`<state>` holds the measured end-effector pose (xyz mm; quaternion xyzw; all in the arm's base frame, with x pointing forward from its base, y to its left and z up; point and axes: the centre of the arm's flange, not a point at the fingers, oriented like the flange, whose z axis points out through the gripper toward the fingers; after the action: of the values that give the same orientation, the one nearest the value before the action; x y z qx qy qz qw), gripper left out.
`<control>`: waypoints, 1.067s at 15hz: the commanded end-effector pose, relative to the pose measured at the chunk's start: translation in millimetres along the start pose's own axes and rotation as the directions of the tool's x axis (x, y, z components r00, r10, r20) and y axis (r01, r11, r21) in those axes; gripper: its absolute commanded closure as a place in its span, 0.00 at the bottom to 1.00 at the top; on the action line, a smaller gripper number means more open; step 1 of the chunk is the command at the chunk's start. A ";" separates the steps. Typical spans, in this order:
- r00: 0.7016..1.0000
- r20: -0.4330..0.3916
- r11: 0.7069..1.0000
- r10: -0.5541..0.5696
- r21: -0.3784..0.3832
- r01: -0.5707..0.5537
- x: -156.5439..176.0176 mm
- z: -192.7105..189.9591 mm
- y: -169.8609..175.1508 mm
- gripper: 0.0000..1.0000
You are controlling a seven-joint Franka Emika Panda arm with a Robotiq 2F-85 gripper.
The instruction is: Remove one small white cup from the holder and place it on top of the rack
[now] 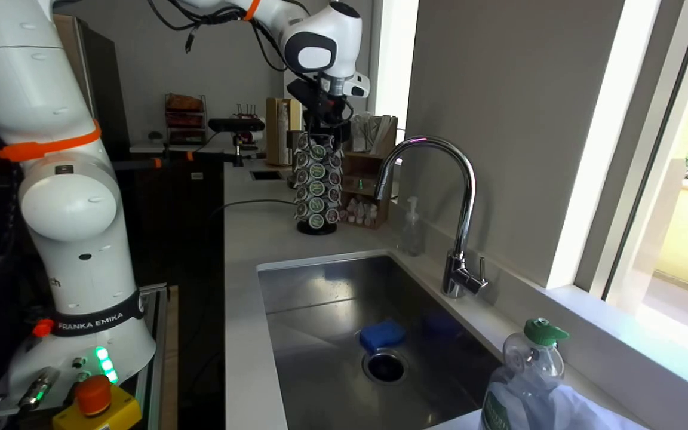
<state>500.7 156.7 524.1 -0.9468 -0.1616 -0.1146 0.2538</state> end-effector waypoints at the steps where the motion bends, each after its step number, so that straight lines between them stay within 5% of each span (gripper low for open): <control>1: 1.000 0.002 1.000 0.001 0.023 -0.001 0.7 5.8 1.3 0.00; 7: 1.000 0.011 0.999 0.000 0.051 0.000 3.4 17.0 3.1 0.00; 12: 0.993 -0.087 0.995 0.081 0.064 -0.075 8.5 29.5 1.7 0.00; 16: 0.975 -0.142 0.976 0.171 0.161 -0.148 11.0 41.8 2.0 0.00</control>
<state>518.3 171.3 505.9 -0.9327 -0.1053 -0.1492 0.3111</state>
